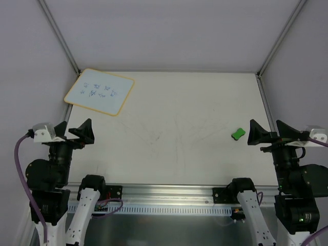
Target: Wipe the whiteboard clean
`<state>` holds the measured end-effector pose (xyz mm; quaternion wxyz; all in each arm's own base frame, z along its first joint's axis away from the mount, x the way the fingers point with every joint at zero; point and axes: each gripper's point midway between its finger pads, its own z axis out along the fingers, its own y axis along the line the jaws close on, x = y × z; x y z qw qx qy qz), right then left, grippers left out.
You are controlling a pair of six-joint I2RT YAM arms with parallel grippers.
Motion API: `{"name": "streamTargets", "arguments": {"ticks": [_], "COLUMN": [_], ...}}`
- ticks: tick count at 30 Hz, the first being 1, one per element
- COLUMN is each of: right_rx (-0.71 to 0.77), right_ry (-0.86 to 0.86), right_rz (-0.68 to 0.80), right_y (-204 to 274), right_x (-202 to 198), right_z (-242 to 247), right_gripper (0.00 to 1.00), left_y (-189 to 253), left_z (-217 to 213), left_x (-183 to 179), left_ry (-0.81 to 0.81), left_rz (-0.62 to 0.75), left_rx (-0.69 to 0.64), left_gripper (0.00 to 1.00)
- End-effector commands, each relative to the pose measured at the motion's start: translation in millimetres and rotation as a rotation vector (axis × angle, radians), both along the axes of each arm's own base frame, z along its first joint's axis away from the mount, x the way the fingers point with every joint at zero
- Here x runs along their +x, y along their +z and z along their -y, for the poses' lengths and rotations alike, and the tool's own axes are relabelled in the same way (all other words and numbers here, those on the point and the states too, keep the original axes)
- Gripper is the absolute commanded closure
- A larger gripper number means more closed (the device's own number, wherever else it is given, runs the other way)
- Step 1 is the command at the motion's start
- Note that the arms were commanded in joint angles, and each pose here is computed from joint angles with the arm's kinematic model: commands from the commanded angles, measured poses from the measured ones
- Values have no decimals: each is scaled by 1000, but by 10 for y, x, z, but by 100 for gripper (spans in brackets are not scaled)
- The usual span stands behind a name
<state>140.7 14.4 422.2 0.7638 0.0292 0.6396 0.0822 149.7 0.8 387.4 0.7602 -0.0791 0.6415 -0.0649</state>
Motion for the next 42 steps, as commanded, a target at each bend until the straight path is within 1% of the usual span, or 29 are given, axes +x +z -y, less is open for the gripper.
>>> {"name": "streamTargets", "arguments": {"ticks": [1, 4, 5, 6, 7, 8, 9, 12, 13, 14, 15, 16, 17, 18, 19, 20, 21, 22, 23, 24, 25, 27, 28, 29, 36, 37, 40, 41, 42], "right_rx": [79, 107, 147, 161, 182, 220, 224, 224, 227, 232, 237, 240, 241, 243, 246, 248, 248, 243, 243, 243, 240, 235, 236, 229, 220, 224, 225, 225, 227], "right_ry": [97, 145, 163, 178, 176, 178, 212, 278, 290, 300, 320, 327, 335, 344, 347, 352, 367, 374, 379, 385, 391, 396, 399, 402, 417, 416, 415, 415, 412], "right_rz": [-48, -126, -171, -195, -221, -260, -291, -358, -382, -399, -424, -438, -446, -459, -473, -482, -489, -499, -505, -510, -513, -521, -523, -527, -535, -540, -538, -539, -538], "right_y": [-78, -258, -370, -439, -510, -626, -701, -899, -961, -1010, -1087, -1131, -1163, -1199, -1253, -1281, -1298, -1340, -1366, -1388, -1404, -1464, -1477, -1506, -1562, -1577, -1572, -1582, -1579], "right_x": [218, 372, 447, 481, 519, 569, 597, 637, 661, 667, 671, 681, 679, 680, 686, 686, 676, 673, 665, 660, 654, 645, 639, 637, 617, 616, 613, 611, 611], "right_z": [-200, -312, -361, -397, -406, -430, -497, -625, -651, -674, -714, -728, -743, -761, -769, -780, -803, -813, -822, -830, -839, -846, -850, -851, -870, -871, -868, -868, -864], "right_gripper": [1, 1, 1, 1, 1, 1, 1, 1, 1, 1, 1, 1, 1, 1, 1, 1, 1, 1, 1, 1, 1, 1, 1, 1, 1, 1, 1, 1, 1], "left_y": [-296, -619, -693, -772, -946, -964, -1172, -1305, -1551, -1511, -1592, -1868, -1810, -1883, -2201, -2153, -2242, -2503, -2500, -2590, -2786, -2891, -3040, -3085, -3481, -3564, -3708, -3754, -3793], "left_z": [221, 312, 327, 328, 289, 280, 272, 261, 284, 294, 281, 296, 321, 343, 373, 393, 407, 411, 419, 432, 459, 493, 502, 508, 603, 625, 755, 791, 884], "left_x": [411, 761, 843, 929, 1103, 1191, 1378, 1703, 1885, 2019, 2129, 2294, 2459, 2570, 2701, 2862, 2944, 3026, 3137, 3187, 3228, 3299, 3303, 3310, 3220, 3200, 3102, 3066, 3009], "left_ry": [-93, -109, -105, -94, -50, -35, -10, 27, 33, 36, 53, 62, 51, 44, 37, 22, 17, 23, 16, 10, -2, -19, -21, -23, -45, -48, -80, -84, -102], "left_rz": [-157, -318, -357, -396, -475, -497, -584, -662, -745, -746, -772, -852, -841, -864, -947, -935, -955, -1014, -1008, -1027, -1068, -1087, -1119, -1127, -1221, -1241, -1286, -1300, -1317], "left_rx": [-56, -97, -124, -136, -145, -155, -151, -151, -145, -150, -147, -138, -131, -126, -111, -94, -89, -79, -68, -62, -61, -60, -60, -61, -91, -100, -142, -147, -143], "left_gripper": [1, 1, 1, 1, 1, 1, 1, 1, 1, 1, 1, 1, 1, 1, 1, 2, 3, 4, 6, 8, 10, 16, 17, 19, 29, 33, 38, 44, 47]}}
